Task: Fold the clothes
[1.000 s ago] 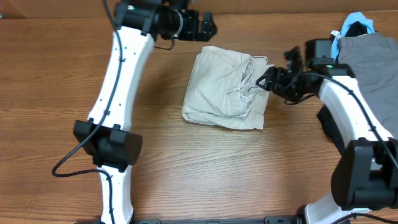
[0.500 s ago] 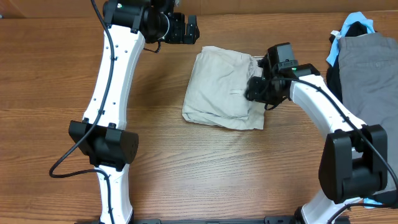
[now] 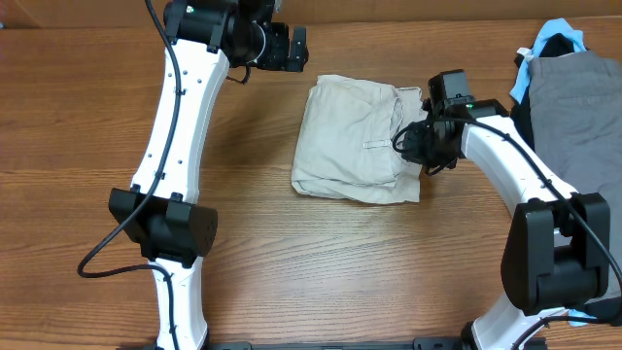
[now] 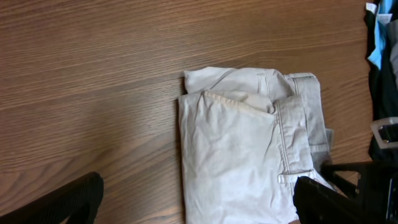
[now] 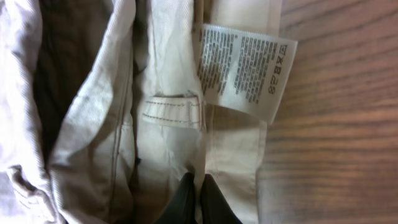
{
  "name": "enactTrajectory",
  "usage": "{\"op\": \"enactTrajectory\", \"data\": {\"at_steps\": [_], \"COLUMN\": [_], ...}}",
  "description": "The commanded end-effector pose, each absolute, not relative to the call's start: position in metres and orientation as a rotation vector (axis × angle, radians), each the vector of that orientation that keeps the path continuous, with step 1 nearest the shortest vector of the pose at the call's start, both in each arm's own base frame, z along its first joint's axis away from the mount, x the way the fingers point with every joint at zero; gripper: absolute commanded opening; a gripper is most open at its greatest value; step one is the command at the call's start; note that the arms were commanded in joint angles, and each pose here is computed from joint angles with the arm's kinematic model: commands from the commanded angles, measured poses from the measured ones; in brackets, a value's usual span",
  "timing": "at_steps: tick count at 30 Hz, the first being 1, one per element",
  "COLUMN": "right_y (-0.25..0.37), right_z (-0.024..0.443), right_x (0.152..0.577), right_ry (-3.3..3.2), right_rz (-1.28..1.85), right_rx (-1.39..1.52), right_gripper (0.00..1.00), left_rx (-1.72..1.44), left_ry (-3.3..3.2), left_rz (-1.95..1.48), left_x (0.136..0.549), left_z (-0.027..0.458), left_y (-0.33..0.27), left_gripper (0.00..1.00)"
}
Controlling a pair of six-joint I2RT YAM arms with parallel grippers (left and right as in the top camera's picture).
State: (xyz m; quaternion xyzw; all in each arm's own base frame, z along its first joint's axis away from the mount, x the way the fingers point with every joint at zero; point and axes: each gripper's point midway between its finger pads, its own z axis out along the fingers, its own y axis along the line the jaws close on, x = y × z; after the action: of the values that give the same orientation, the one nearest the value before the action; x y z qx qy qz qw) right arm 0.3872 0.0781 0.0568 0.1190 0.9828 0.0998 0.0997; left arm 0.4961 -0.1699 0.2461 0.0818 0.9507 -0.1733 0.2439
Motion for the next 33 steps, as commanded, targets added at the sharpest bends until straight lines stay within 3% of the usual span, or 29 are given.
{"op": "enactTrajectory", "data": {"at_steps": [1,9,13,15,16,19,23,28,33], "right_y": [0.067,0.042,0.035,0.039,0.041,0.046,0.031,-0.001,-0.022], "right_z": [0.043,-0.003,-0.002,0.008,0.018,0.057,0.122,0.17,0.167], "right_x": [0.385,0.371,0.375,0.381,0.385,0.4,0.418,0.422,0.411], "right_ry": [2.897,2.937,2.925,2.91,2.895,2.821,2.687,2.599,2.621], "right_rz": [0.225,0.159,0.191,0.263,0.305,0.445,0.535,0.486,0.462], "right_rx": [0.418,0.568,0.603,0.599,0.6,0.592,0.591,0.53,0.583], "right_gripper": [0.04,0.04,0.04,0.16,0.33,0.67,0.94,0.96,0.96], "left_rx": [0.26,0.38,0.462,0.519,0.564,0.648,0.745,0.934,1.174], "left_ry": [2.552,2.534,2.518,2.507,2.496,2.484,2.517,2.618,2.675], "left_rz": [-0.447,-0.435,-0.431,-0.429,-0.427,-0.427,-0.44,-0.469,-0.437], "left_x": [0.493,0.488,0.483,0.479,0.475,0.466,0.446,0.408,0.378], "left_z": [0.263,0.263,0.263,0.263,0.263,0.262,0.251,0.208,0.144], "left_y": [-0.17,-0.186,-0.199,-0.208,-0.215,-0.231,-0.256,-0.287,-0.3], "left_gripper": [1.0,1.0,1.0,1.0,1.0,1.0,1.0,1.0,1.0]}}
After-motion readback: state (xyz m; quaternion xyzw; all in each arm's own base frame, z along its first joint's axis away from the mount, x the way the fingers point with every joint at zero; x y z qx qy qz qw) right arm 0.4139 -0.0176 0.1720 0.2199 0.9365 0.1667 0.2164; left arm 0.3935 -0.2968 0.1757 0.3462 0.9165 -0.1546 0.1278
